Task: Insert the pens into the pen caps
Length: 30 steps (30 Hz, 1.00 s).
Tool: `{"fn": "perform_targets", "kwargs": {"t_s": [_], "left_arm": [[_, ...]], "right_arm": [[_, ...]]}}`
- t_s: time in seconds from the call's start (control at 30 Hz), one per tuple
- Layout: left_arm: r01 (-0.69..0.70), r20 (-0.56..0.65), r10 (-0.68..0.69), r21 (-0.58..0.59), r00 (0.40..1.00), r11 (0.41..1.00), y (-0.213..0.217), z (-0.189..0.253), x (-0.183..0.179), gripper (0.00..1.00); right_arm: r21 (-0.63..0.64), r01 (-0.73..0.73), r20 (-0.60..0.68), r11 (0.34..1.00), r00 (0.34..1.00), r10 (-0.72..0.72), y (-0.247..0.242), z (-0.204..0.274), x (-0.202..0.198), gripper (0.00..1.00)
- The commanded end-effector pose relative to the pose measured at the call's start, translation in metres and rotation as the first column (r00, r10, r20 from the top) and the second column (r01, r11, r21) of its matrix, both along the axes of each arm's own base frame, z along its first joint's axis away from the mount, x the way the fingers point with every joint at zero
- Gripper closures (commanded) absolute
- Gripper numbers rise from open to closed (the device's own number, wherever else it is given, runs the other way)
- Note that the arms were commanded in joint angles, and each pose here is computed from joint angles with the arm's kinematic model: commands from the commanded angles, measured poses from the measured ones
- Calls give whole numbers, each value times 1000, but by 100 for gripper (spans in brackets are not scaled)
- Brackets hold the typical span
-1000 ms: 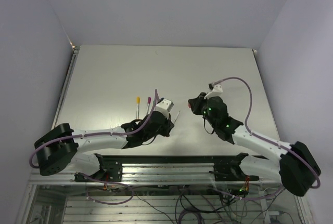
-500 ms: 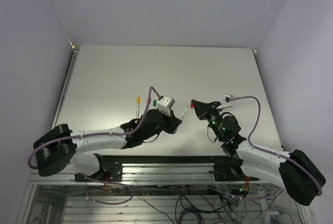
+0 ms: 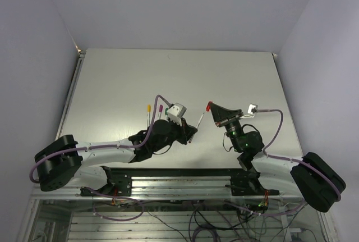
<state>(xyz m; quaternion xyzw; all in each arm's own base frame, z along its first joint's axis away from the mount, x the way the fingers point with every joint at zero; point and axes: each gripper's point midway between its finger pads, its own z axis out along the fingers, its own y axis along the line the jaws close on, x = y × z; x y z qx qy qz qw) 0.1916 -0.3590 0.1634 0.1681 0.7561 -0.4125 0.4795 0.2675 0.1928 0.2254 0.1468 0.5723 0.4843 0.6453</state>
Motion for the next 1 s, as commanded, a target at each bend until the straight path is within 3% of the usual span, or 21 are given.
{"fn": "perform_targets", "kwargs": {"t_s": [0.0,0.97], "left_arm": [[31,47,-28,-68,998,997,-5,22,-2,93],[58,91,-48,-108,995,992,-9,34,-7,93]], "right_arm": [[52,-18,54,999,998,15,0,17,-6,100],[13,-54,42,998,998,53,9,11,-6,100]]}}
